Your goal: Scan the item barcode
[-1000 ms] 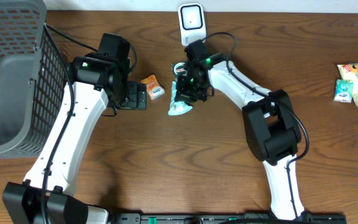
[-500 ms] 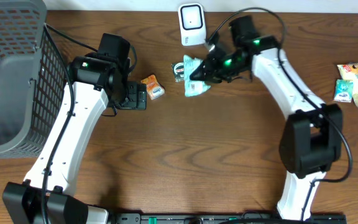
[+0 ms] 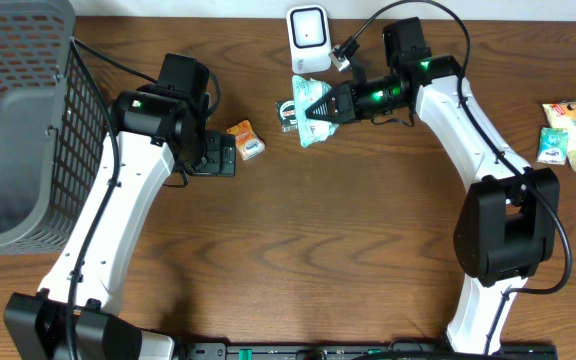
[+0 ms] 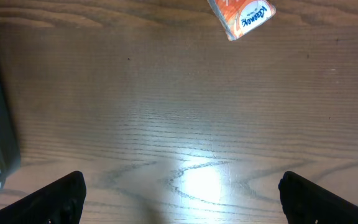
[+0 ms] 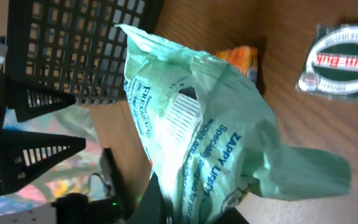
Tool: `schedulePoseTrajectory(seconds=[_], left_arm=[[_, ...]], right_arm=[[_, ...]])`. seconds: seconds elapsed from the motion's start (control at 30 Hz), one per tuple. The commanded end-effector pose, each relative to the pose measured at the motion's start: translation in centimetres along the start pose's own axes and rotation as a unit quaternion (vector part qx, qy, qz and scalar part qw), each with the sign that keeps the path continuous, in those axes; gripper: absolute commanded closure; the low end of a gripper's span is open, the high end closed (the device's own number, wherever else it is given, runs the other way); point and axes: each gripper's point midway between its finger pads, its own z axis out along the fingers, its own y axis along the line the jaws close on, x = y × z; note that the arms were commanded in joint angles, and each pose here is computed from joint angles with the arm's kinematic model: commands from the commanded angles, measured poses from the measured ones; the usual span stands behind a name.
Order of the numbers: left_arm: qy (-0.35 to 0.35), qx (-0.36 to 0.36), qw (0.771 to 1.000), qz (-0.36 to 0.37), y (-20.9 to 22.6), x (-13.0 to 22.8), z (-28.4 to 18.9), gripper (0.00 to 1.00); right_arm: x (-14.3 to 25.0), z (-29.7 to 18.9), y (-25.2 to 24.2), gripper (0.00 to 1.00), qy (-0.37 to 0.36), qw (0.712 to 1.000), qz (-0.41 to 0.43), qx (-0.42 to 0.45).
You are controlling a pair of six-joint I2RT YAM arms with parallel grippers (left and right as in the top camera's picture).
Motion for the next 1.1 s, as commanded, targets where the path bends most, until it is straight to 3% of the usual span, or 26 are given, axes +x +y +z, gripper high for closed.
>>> schedulePoseTrajectory(seconds=[0.0, 0.4, 0.63, 0.8, 1.07], left_arm=[[0.004, -0.003, 1.000, -0.002, 0.1, 0.1, 0.1, 0.02], [0.004, -0.004, 1.000, -0.002, 0.1, 0.1, 0.1, 0.02], [0.004, -0.004, 1.000, -0.002, 0.1, 0.1, 0.1, 0.02], [0.004, -0.003, 1.000, -0.002, 0.1, 0.1, 0.1, 0.02], [0.004, -0.004, 1.000, -0.002, 0.1, 0.1, 0.1, 0.02]], right_arm=[[-0.9, -0.5, 1.0, 0.99, -0.016, 0.998, -0.056, -0.017], [-0.3, -0.5, 0.9, 0.99, -0.004, 0.999, 0.031, -0.017], [1.0, -0.4, -2.0, 0.99, 0.010, 0.990, 0.117, 0.075], [1.4, -0.1, -2.4, 0.99, 0.012, 0.983, 0.157, 0.095], [1.5, 0.1, -2.2, 0.98, 0.014, 0.981, 0.171, 0.095]])
